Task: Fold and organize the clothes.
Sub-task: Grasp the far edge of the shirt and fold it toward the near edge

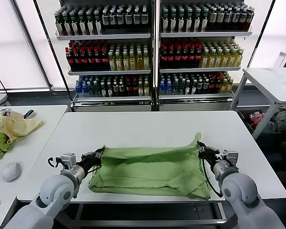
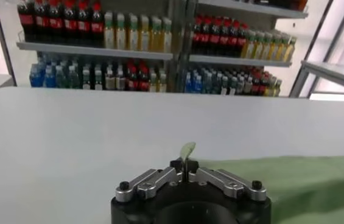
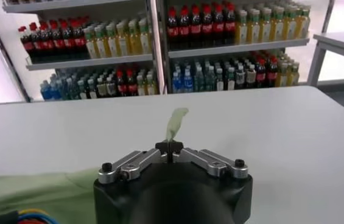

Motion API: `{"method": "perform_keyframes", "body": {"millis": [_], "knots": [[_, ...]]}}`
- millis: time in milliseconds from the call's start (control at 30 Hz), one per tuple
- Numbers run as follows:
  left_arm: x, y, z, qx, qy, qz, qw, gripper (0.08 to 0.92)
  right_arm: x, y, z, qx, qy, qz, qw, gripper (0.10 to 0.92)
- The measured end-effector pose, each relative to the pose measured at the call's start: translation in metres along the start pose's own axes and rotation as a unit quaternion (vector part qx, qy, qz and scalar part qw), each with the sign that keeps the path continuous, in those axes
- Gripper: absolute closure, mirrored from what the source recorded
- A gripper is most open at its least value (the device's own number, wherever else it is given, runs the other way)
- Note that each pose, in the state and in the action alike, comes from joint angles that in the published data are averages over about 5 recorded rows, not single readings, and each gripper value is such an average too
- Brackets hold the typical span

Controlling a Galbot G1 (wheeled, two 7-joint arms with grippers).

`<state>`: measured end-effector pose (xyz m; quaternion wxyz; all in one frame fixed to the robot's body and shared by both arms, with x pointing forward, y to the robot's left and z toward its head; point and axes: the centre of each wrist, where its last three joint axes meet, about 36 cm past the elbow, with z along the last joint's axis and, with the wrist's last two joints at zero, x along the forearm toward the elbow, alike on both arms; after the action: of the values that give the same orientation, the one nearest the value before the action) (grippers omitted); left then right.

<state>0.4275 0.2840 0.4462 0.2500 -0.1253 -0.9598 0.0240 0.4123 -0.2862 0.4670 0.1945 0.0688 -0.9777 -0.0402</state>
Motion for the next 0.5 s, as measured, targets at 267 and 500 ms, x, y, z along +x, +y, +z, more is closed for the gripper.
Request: {"method": "perform_keyframes", "body": {"millis": [267,500], "knots": [[0.009,-0.001,0.011,-0.037,0.02,-0.011,0.999,0.907,0.025,0.0,0.015,-0.01,0.01,0.006,1.0,0.907],[0.014,-0.009,0.026,-0.061,0.037,-0.018,0.997,0.897,0.032,0.003,0.03,-0.009,0.024,0.013,1.0,0.898]]}}
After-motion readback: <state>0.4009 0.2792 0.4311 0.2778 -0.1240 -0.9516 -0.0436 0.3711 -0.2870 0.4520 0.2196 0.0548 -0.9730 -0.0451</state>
